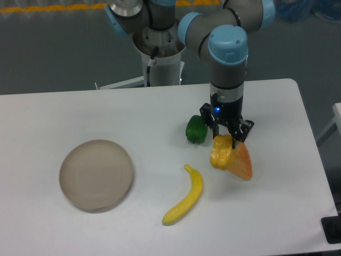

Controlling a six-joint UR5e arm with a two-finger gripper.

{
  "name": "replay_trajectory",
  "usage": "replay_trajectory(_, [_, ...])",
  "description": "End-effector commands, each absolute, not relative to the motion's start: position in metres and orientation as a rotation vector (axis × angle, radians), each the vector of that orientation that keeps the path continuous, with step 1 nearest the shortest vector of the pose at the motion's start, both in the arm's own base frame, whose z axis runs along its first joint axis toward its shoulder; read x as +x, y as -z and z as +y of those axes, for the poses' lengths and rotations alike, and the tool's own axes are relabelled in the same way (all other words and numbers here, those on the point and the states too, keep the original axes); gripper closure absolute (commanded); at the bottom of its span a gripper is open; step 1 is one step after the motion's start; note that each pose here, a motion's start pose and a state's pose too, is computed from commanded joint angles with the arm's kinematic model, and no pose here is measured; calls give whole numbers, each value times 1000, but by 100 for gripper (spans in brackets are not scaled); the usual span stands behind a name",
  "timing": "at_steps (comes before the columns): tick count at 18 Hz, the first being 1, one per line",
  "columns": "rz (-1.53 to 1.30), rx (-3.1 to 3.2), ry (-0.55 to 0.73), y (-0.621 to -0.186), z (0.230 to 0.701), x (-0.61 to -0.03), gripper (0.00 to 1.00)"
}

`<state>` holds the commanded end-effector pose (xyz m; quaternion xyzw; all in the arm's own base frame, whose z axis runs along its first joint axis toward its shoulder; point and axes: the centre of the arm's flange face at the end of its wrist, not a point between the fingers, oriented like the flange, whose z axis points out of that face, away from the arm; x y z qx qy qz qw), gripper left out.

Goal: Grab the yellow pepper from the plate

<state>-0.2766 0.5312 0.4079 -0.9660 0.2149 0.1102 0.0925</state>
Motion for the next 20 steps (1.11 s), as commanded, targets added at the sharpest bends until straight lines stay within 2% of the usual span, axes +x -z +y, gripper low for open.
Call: replay_trajectory(20, [637,-2860,-338,-413,532,-278,52])
